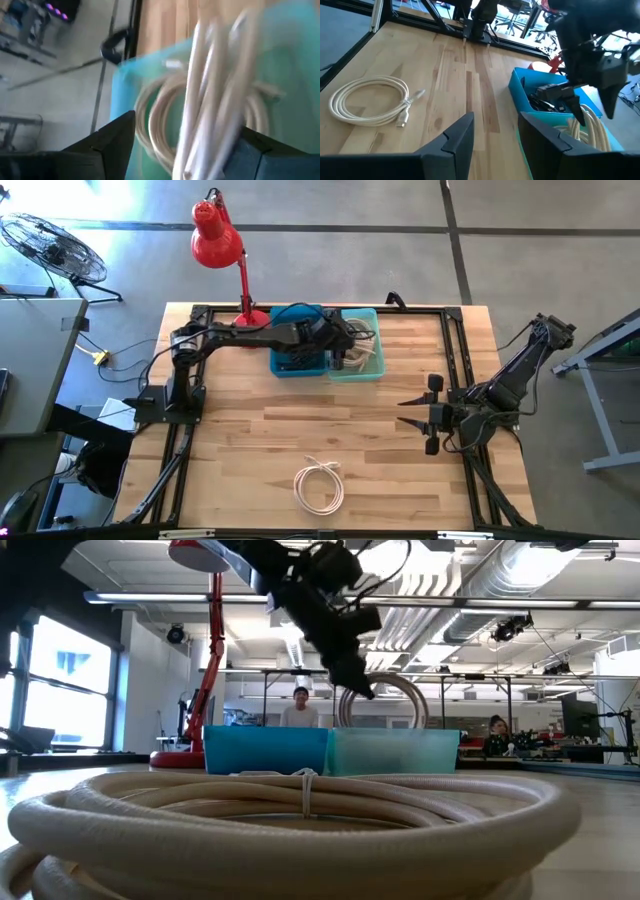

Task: Pick & Place USB Port
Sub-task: Put the brown HDMI cable into the green bin

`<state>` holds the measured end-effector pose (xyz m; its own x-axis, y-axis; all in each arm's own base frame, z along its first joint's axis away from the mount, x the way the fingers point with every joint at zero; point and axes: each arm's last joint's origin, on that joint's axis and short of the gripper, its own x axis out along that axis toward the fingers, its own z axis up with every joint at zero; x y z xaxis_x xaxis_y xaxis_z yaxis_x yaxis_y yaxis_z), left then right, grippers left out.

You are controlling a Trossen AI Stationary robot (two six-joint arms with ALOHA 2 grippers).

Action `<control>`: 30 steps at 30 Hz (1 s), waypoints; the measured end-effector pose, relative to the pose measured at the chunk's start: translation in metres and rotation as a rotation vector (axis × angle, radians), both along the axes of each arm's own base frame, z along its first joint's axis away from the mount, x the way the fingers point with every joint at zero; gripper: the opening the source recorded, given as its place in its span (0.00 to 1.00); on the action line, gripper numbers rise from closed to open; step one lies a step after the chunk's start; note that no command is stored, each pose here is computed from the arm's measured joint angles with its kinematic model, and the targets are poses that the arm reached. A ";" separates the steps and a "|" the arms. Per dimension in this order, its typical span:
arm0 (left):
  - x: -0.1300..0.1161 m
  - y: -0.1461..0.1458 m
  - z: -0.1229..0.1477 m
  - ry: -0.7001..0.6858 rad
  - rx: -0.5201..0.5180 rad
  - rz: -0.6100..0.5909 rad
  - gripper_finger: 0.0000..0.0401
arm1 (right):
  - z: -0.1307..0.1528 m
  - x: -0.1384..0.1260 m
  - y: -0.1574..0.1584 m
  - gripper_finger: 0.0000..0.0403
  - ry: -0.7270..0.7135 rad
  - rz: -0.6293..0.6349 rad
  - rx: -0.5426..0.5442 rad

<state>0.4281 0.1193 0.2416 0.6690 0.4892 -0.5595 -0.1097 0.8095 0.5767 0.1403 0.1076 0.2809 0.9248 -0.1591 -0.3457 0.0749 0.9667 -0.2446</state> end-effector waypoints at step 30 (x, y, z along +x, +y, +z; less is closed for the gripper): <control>-0.046 -0.139 0.094 0.092 -0.144 -0.302 0.63 | -0.006 -0.003 -0.002 0.36 0.047 -0.022 0.046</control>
<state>0.3822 -0.0198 0.3352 0.7152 0.1887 -0.6730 0.1939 0.8715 0.4504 0.1376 0.1055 0.2751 0.9040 -0.1619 -0.3958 0.0856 0.9753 -0.2034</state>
